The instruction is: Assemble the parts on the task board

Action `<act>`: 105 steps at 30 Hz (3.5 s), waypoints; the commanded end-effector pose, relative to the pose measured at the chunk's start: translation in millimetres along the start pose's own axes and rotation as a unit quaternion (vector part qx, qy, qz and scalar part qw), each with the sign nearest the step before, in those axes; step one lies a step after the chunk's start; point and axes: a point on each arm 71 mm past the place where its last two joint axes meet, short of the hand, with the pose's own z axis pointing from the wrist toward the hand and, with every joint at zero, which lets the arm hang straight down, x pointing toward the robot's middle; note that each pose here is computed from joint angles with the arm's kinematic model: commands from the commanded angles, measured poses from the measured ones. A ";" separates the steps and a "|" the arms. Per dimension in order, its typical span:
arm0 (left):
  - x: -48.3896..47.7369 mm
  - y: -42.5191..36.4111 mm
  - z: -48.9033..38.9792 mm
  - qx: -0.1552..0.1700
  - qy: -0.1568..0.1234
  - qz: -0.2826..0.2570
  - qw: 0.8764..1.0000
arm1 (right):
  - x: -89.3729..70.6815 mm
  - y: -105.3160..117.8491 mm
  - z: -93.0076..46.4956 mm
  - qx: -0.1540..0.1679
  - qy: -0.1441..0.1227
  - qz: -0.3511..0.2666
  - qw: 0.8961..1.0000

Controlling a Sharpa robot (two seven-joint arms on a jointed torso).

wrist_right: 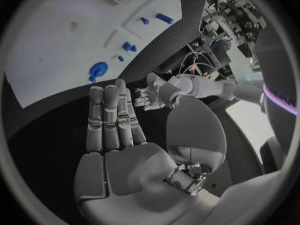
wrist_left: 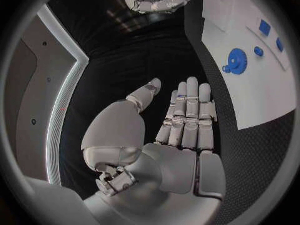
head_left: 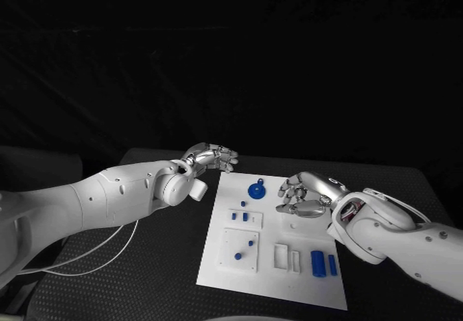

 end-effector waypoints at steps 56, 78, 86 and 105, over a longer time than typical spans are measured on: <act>9.6 16.9 0.7 -0.015 0.012 -0.016 1.000 | 64.9 -75.5 -74.4 0.289 0.276 0.026 0.916; 12.5 16.6 1.3 -0.014 0.016 -0.018 1.000 | 88.4 -50.6 -48.4 0.263 0.257 -0.001 0.930; 12.8 16.7 1.4 -0.015 0.017 -0.018 1.000 | 93.0 -50.8 -45.7 0.265 0.258 0.000 0.929; 10.3 17.1 0.5 -0.017 0.015 -0.018 1.000 | 85.1 -41.4 -55.4 0.276 0.247 0.085 0.925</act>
